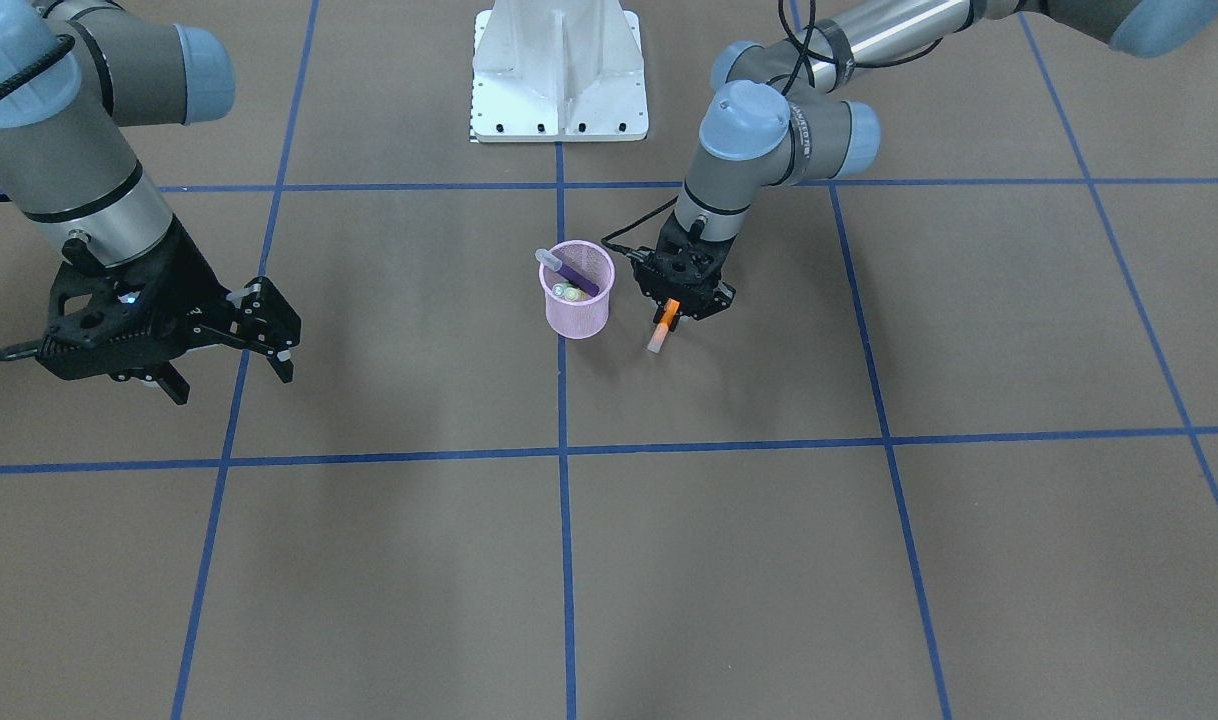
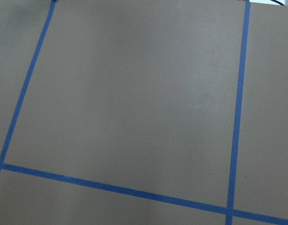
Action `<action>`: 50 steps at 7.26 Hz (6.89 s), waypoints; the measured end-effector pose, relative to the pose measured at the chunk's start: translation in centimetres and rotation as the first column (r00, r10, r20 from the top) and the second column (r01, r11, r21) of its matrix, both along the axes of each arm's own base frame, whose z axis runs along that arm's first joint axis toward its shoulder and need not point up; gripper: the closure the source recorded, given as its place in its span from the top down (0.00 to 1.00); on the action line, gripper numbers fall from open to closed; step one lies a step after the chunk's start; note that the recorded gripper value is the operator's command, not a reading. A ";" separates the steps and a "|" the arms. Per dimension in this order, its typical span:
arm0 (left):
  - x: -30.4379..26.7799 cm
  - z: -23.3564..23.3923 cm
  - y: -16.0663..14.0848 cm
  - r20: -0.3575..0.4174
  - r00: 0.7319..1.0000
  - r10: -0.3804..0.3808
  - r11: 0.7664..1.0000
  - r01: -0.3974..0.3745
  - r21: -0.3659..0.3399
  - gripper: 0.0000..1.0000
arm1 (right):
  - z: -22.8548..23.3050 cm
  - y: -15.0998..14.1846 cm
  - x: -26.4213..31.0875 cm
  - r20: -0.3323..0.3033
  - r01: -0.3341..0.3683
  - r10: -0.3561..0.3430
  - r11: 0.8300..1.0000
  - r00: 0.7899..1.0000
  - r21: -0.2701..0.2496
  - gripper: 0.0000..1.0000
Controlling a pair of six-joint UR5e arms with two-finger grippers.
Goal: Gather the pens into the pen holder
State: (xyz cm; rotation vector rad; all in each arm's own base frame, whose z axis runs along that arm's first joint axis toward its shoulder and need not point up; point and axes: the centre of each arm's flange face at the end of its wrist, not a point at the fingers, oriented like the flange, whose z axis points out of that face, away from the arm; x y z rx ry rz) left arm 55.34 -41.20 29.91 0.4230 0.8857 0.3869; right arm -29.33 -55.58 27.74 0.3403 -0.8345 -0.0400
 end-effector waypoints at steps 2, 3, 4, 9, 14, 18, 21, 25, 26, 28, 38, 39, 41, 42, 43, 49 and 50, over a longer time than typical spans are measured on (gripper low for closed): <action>-1.1 -1.3 -0.4 -0.024 1.000 -0.012 1.000 0.012 0.015 0.00 | 0.0 0.0 0.0 0.000 0.000 0.000 1.000 1.000 0.000 1.00; -2.8 -3.2 -0.9 -0.062 0.998 -0.027 0.999 0.030 0.038 0.00 | 0.0 0.0 0.0 -0.001 -0.001 0.001 1.000 1.000 0.000 1.00; -5.3 -6.0 -1.2 -0.133 0.990 -0.045 0.996 0.055 0.073 0.00 | 0.0 0.0 0.0 -0.001 -0.002 0.002 1.000 1.000 0.001 1.00; -8.8 -8.9 -0.1 -0.650 0.756 0.079 0.922 0.193 0.336 0.00 | -0.1 -0.1 0.1 -0.002 -0.005 0.005 1.000 1.000 0.003 1.00; -7.3 -5.0 -0.9 -0.744 0.655 0.134 0.864 0.290 0.411 0.00 | -0.2 -0.2 0.3 0.000 -0.008 0.008 1.000 1.000 0.004 1.00; -4.9 -4.4 -0.3 -0.759 0.636 0.138 0.863 0.299 0.408 0.99 | -0.1 -0.2 0.4 -0.001 -0.008 0.008 1.000 1.000 0.003 1.00; -4.5 -4.7 0.2 -0.766 0.626 0.146 0.866 0.294 0.405 1.00 | -0.1 -0.2 0.4 -0.001 -0.009 0.009 1.000 1.000 0.002 1.00; -6.5 -4.8 -2.9 -0.656 0.746 0.114 0.903 0.198 0.382 1.00 | 1.3 -1.3 4.7 0.015 0.031 -0.031 0.999 0.999 0.008 1.00; -9.4 -5.4 -5.0 -0.565 0.820 0.092 0.930 0.133 0.344 1.00 | 3.1 -1.6 7.0 0.004 0.053 -0.053 0.998 0.999 0.016 1.00; -18.6 -7.1 -8.4 -0.363 0.931 0.037 0.980 0.038 0.197 1.00 | 9.3 -1.2 12.1 -0.063 0.097 -0.095 0.995 0.994 0.024 1.00; -59.5 26.7 -5.8 0.198 0.974 0.107 0.987 -0.080 -0.139 1.00 | 38.0 16.3 34.7 -0.180 0.174 -0.207 0.967 0.962 -0.184 1.00; -60.3 30.3 -4.0 0.205 0.973 0.107 0.977 -0.066 -0.202 1.00 | 38.2 16.2 34.7 -0.182 0.173 -0.207 0.967 0.961 -0.186 1.00; -61.1 33.7 -1.1 0.210 0.975 0.072 0.955 -0.007 -0.296 1.00 | 38.8 16.2 34.7 -0.180 0.172 -0.208 0.965 0.961 -0.197 1.00; -61.1 34.2 -0.6 0.210 0.976 0.048 0.944 0.024 -0.330 1.00 | 38.9 16.0 34.7 -0.177 0.170 -0.206 0.965 0.962 -0.199 1.00; -61.1 34.4 -0.4 0.210 0.977 0.035 0.937 0.041 -0.347 1.00 | 38.7 15.8 34.7 -0.176 0.169 -0.203 0.967 0.963 -0.190 1.00; -61.0 34.6 -0.5 0.203 0.979 0.028 0.932 0.048 -0.359 1.00 | 37.9 14.6 34.6 -0.176 0.166 -0.195 0.972 0.965 -0.168 1.00; -61.0 34.6 -0.4 0.202 0.979 0.028 0.931 0.048 -0.362 1.00 | 37.9 14.6 34.6 -0.176 0.166 -0.195 0.972 0.965 -0.168 1.00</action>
